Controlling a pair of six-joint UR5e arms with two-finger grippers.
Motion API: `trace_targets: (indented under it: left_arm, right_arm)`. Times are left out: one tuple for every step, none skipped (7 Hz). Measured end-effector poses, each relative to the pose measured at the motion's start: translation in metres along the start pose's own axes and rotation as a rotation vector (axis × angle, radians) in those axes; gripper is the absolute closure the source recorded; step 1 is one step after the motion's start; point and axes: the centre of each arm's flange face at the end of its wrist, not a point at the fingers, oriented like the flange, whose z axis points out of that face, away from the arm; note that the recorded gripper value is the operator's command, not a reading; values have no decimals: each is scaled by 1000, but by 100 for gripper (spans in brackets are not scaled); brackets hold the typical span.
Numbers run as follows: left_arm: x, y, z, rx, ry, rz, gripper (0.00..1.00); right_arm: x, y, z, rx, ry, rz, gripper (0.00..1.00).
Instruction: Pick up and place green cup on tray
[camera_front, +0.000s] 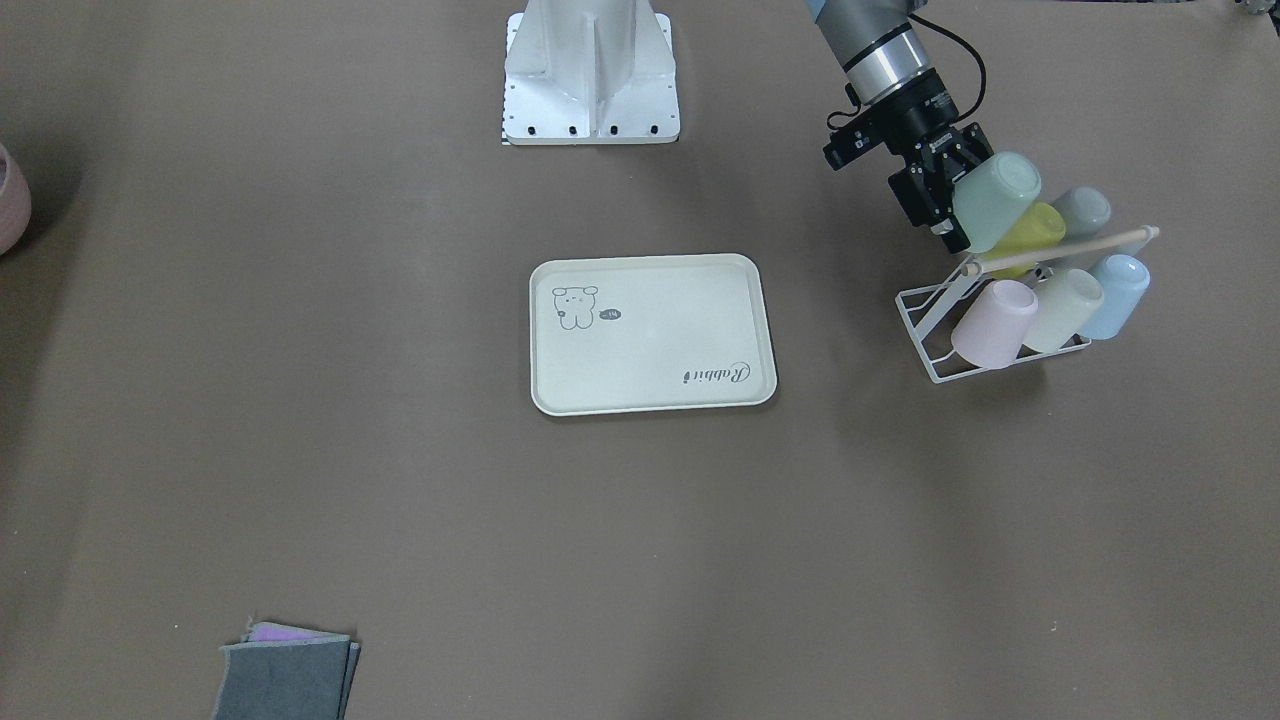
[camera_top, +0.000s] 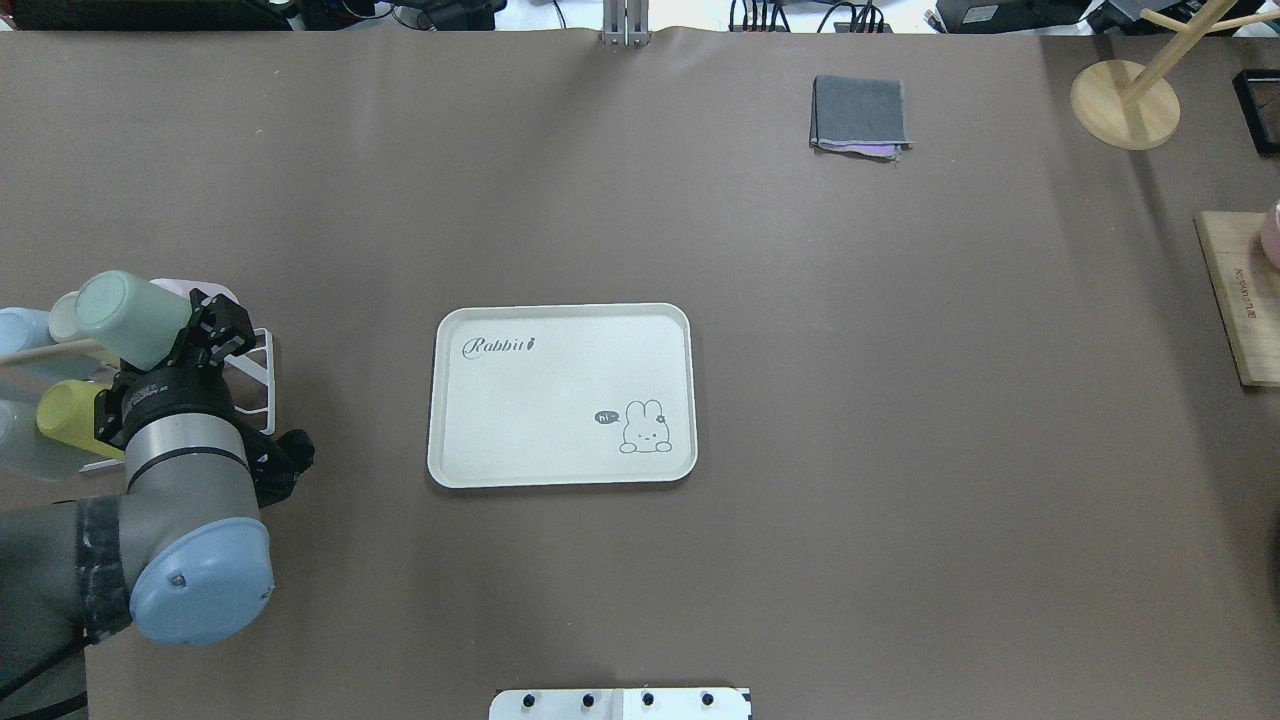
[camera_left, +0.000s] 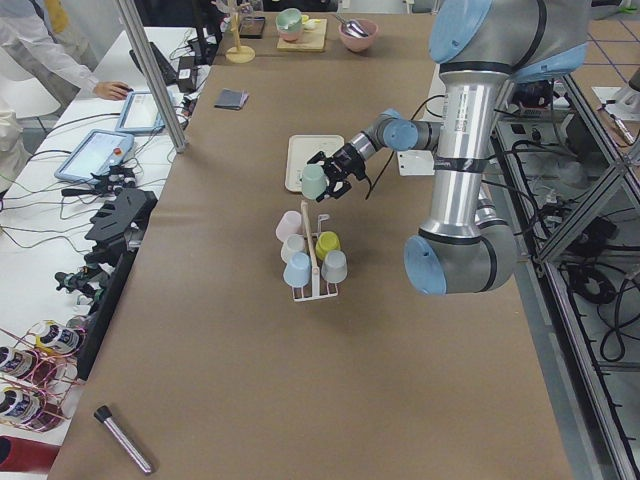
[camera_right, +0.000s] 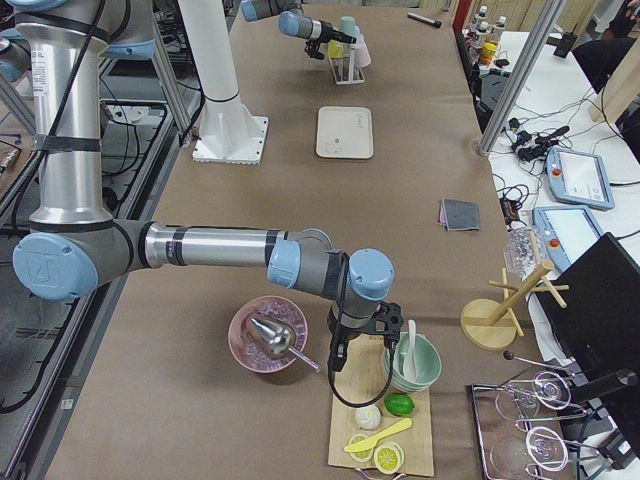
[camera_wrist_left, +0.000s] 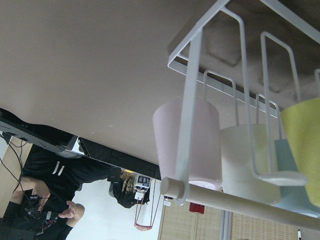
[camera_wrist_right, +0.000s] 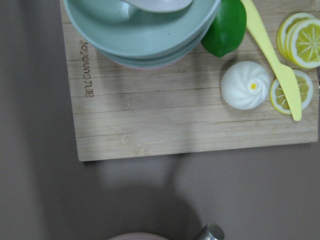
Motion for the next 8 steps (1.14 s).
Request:
trace_targets:
  left_arm:
    - [-6, 8, 3, -8, 0, -17, 17]
    - [-9, 14, 6, -15, 2, -28, 17]
    - [-11, 16, 10, -17, 0, -44, 17]
    - [-14, 16, 15, -12, -9, -71, 17]
    - [-16, 14, 24, 0, -28, -115, 17]
    - [-16, 8, 34, 23, -55, -170, 17]
    - [-17, 4, 40, 53, -84, -220, 17]
    - [-21, 3, 39, 86, -117, -273, 17]
  right_arm:
    - [1, 0, 1, 0, 0, 0, 0]
    - [1, 0, 2, -1, 0, 1, 0]
    - [2, 1, 3, -3, 1, 2, 0]
    - [4, 1, 4, -6, 1, 3, 0]
    - [5, 1, 6, -9, 1, 6, 0]
    - [6, 1, 7, -11, 0, 9, 0]
    - [6, 2, 8, -13, -1, 12, 0]
    - [7, 2, 8, -14, -4, 16, 0]
